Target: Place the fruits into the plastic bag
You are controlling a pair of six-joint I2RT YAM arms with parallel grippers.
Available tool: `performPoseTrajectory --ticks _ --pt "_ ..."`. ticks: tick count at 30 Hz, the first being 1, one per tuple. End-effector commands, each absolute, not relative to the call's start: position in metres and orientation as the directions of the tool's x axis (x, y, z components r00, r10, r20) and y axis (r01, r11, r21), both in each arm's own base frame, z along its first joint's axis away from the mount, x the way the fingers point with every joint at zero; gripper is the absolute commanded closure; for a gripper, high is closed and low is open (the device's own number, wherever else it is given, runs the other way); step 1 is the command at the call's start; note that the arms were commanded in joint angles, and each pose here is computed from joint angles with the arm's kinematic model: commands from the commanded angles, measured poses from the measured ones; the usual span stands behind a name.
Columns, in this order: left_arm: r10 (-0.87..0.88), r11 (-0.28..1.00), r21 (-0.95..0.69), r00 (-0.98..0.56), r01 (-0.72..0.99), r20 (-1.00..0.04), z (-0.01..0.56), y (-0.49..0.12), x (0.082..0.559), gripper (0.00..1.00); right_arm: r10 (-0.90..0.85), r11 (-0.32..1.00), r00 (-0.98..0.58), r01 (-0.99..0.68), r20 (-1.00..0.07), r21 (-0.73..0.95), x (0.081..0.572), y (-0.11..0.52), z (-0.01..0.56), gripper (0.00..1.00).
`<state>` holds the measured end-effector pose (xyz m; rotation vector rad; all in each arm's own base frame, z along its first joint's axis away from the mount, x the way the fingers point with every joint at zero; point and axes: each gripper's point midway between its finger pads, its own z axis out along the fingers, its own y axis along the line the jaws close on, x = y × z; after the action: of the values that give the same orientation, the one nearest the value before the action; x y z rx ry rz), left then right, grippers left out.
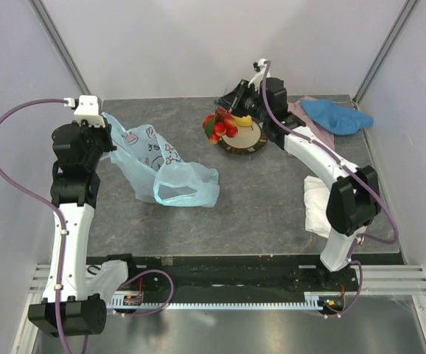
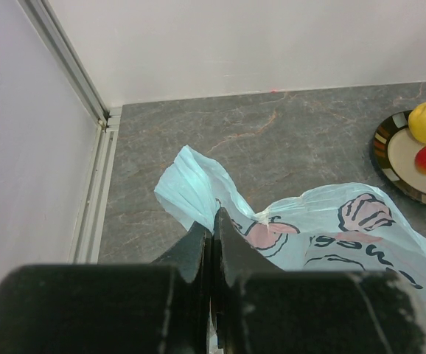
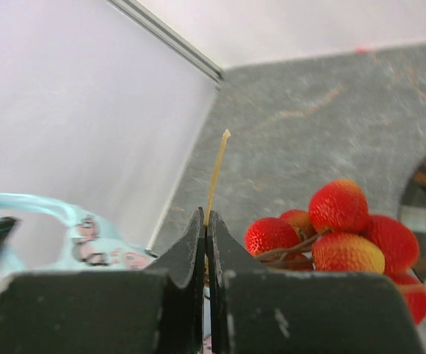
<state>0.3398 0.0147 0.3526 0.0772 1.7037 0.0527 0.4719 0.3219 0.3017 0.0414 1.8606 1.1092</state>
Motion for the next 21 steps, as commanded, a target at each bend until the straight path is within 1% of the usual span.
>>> performPoseTrajectory --ticks 1,6,9,12,13,15,16,18,21 --pt "0.118 0.993 0.116 -0.08 0.034 -0.99 0.366 0.012 0.339 0.99 0.548 0.453 -0.395 -0.602 -0.738 0.658 0.436 0.316 0.423 1.0" --pt "0.115 0.993 0.113 -0.074 0.041 -0.991 0.368 0.011 0.338 0.98 0.551 0.382 -0.35 -0.701 -0.758 0.602 0.399 0.328 0.474 1.0" --pt "0.115 0.993 0.113 -0.073 0.043 -0.991 0.368 0.01 0.339 0.98 0.558 0.315 -0.338 -0.759 -0.758 0.57 0.373 0.338 0.501 1.0" --pt "0.114 0.993 0.111 -0.073 0.045 -0.991 0.368 0.01 0.339 0.98 0.561 0.241 -0.328 -0.813 -0.76 0.529 0.344 0.349 0.527 1.0" --pt "0.114 0.993 0.111 -0.072 0.044 -0.991 0.368 0.01 0.338 0.98 0.552 0.212 -0.312 -0.844 -0.774 0.492 0.326 0.358 0.541 1.0" --pt "0.116 0.993 0.113 -0.07 0.044 -0.991 0.368 0.01 0.338 0.98 0.538 0.193 -0.299 -0.867 -0.788 0.46 0.309 0.367 0.552 1.0" --pt "0.114 0.993 0.111 -0.07 0.047 -0.991 0.368 0.009 0.338 0.98 0.532 0.164 -0.283 -0.891 -0.798 0.424 0.292 0.375 0.562 1.0" --pt "0.114 0.993 0.111 -0.068 0.048 -0.991 0.369 0.009 0.337 0.98 0.537 0.115 -0.285 -0.908 -0.794 0.404 0.277 0.382 0.573 1.0" --pt "0.113 0.993 0.11 -0.066 0.052 -0.991 0.369 0.008 0.337 0.98 0.531 0.004 -0.326 -0.922 -0.782 0.387 0.254 0.396 0.585 1.0"
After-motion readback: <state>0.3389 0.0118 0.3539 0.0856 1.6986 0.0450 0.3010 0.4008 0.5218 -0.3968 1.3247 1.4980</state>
